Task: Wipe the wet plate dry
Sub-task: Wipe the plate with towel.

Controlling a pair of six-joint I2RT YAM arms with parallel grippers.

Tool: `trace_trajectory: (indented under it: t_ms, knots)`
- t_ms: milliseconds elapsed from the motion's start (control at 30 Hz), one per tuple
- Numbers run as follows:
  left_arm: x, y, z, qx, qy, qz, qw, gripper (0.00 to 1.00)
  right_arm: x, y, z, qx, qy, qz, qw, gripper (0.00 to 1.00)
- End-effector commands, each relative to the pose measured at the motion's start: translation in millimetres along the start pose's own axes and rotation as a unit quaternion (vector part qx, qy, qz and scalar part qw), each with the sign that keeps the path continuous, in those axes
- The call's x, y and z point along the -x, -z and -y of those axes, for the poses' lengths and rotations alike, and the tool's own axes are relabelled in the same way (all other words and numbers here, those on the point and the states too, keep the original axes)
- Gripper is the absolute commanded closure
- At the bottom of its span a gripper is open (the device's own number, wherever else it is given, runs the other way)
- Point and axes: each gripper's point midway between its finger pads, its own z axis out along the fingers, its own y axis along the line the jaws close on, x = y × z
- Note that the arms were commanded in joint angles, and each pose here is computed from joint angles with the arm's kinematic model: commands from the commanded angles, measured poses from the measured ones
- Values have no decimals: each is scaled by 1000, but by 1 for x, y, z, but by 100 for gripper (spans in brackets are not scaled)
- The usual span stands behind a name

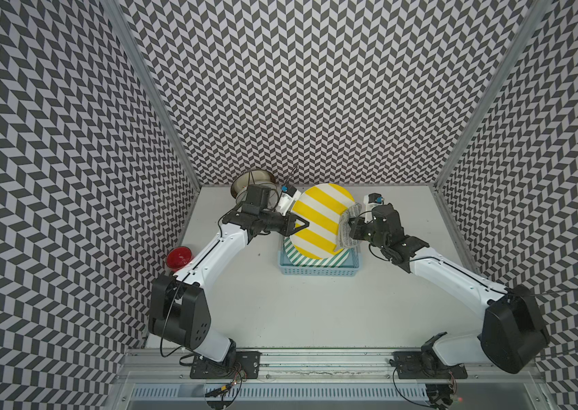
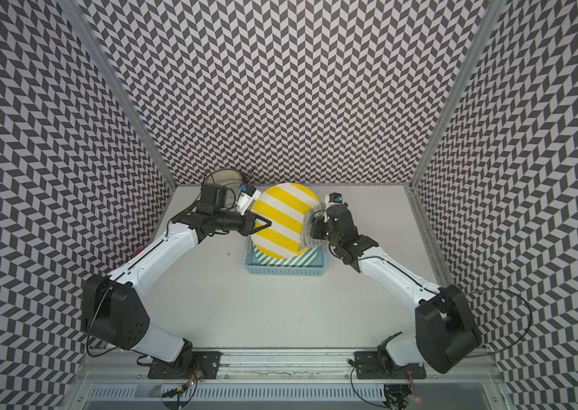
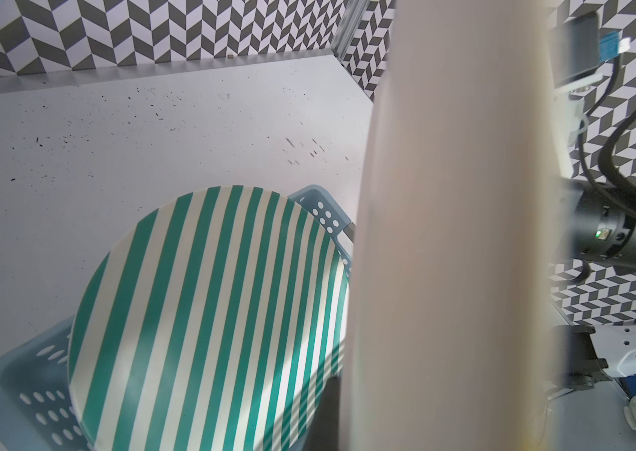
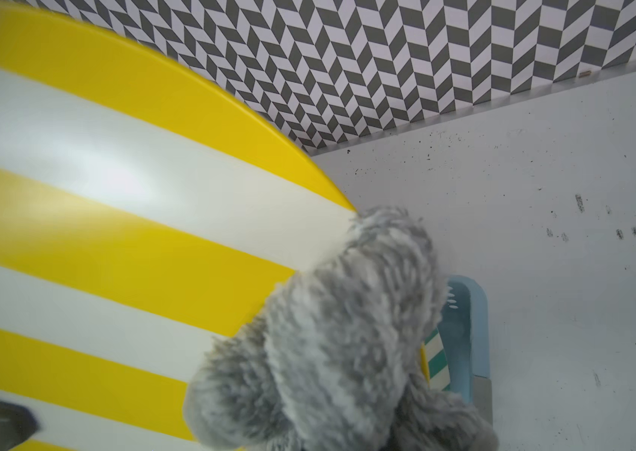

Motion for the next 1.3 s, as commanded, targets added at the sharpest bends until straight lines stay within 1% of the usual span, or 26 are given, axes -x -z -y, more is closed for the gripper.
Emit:
trace_trajectory:
  t_ms: [0,133,300,467,633,733,867,1100,1267]
  knots:
    - [43,26,70,-108,-106,67,986,100,-15,-2,-27,39,28,-12,999,100]
    - [42,24,69,-108,-104,68,986,100,-32,-2,-84,83,76,-14,994,100]
    - [41,23,68,-109,-100,68,987,100,-50,-3,-145,144,102,-28,984,100]
    - [41,23,68,-111,-98,68,987,100,-61,-8,-180,180,113,-41,976,100]
    - [38,20,65,-109,-96,65,987,100,-66,-10,-192,197,107,-49,973,100]
    - [39,21,65,-109,-97,66,987,100,-68,-13,-179,170,103,-48,979,100]
    - [41,23,67,-109,-99,67,987,100,-68,-17,-138,99,86,-39,991,100]
    - [43,26,71,-110,-106,71,986,100,-75,-9,-45,19,29,-42,999,100]
    - [45,29,73,-108,-115,71,985,100,-62,1,18,-21,-26,-33,999,100]
